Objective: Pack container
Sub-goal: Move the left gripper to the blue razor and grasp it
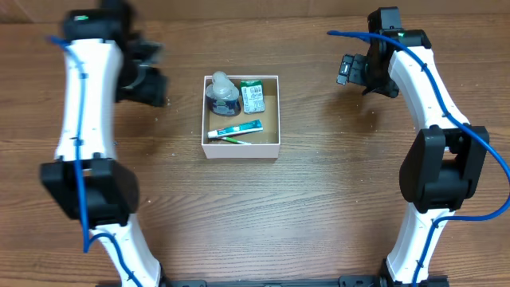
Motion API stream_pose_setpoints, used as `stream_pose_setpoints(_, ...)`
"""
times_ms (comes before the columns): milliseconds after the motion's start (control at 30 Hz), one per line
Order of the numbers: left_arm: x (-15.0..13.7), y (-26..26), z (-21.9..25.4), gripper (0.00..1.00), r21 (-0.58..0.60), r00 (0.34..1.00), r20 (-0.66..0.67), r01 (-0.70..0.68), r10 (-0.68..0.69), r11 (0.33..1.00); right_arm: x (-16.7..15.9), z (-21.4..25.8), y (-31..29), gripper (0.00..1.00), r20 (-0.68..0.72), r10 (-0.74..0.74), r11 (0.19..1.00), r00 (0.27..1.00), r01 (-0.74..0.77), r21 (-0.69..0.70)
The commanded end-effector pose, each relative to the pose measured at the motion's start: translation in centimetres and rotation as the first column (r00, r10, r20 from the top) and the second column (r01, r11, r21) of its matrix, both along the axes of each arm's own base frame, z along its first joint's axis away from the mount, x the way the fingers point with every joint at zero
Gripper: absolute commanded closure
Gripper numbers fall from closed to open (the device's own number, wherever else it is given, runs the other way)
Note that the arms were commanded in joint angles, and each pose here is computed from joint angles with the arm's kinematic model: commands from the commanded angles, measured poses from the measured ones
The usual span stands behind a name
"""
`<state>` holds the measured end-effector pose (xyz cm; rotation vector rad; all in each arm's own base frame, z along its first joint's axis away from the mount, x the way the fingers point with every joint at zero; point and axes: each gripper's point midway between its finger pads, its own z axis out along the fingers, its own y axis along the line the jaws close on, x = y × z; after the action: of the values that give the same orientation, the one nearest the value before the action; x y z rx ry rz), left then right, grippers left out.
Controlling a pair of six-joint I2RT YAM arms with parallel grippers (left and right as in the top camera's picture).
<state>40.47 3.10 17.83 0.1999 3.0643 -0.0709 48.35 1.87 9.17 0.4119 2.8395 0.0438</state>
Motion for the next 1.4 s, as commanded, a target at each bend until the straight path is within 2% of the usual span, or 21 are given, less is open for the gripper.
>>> stream_pose_setpoints(0, -0.8, 4.7, 1.2, 0.27, -0.060, 0.958, 0.022, -0.284, 0.286, 0.957, 0.6, 0.5, -0.2, 0.00, 0.023, -0.003, 1.000, 1.000, 0.004, -0.008)
stream_pose_setpoints(133, -0.9, 8.6, -0.5, 0.27, -0.057, 0.907, 0.026, -0.419, 0.421, 0.906, 0.6, 0.5, -0.2, 0.00, 0.023, -0.003, 1.000, 1.000, 0.004, -0.008)
stream_pose_setpoints(300, -1.2, 10.6, -5.7, 0.24, -0.029, 0.872, 0.005, -0.489, 0.489, 0.872, 0.6, 0.5, -0.2, 0.00, 0.023, -0.003, 1.000, 1.000, 0.004, -0.008)
stream_pose_setpoints(467, -1.3, 11.7, -9.6, 0.18, -0.025, 0.860, 0.017, -0.510, 0.510, 0.860, 0.6, 0.5, -0.2, 0.00, 0.023, -0.003, 1.000, 1.000, 0.004, -0.008)
stream_pose_setpoints(600, -0.9, 12.7, -11.8, 0.08, 0.012, 0.855, 0.065, -0.516, 0.514, 0.857, 0.6, 0.5, -0.2, 0.00, 0.023, -0.003, 1.000, 1.000, 0.004, -0.008)
stream_pose_setpoints(767, -0.7, 12.8, -13.9, 0.05, 0.008, 0.853, 0.092, -0.516, 0.513, 0.857, 0.6, 0.5, -0.2, 0.00, 0.023, -0.003, 1.000, 1.000, 0.004, -0.008)
stream_pose_setpoints(867, -0.9, 12.7, -15.2, 0.07, 0.007, 0.853, 0.098, -0.516, 0.513, 0.857, 0.6, 0.5, -0.2, 0.00, 0.023, -0.003, 1.000, 1.000, 0.004, -0.008)
stream_pose_setpoints(1100, -0.8, 12.8, -17.3, 0.20, 0.000, 0.848, 0.138, -0.516, 0.511, 0.856, 0.6, 0.5, -0.2, 0.00, 0.023, -0.003, 1.000, 1.000, 0.004, -0.008)
stream_pose_setpoints(1167, -0.7, 12.8, -17.8, 0.26, -0.001, 0.847, 0.149, -0.516, 0.511, 0.856, 0.6, 0.5, -0.2, 0.00, 0.023, -0.003, 1.000, 1.000, 0.004, -0.008)
stream_pose_setpoints(1267, -0.6, 12.9, -18.2, 0.49, -0.003, 0.845, 0.160, -0.517, 0.511, 0.856, 0.6, 0.5, -0.2, 0.00, 0.023, -0.003, 1.000, 1.000, 0.004, -0.008)
stream_pose_setpoints(1367, -0.2, 13.0, -18.2, 0.82, -0.006, 0.842, 0.177, -0.517, 0.510, 0.856, 0.6, 0.5, -0.2, 0.00, 0.023, -0.003, 1.000, 1.000, 0.004, -0.008)
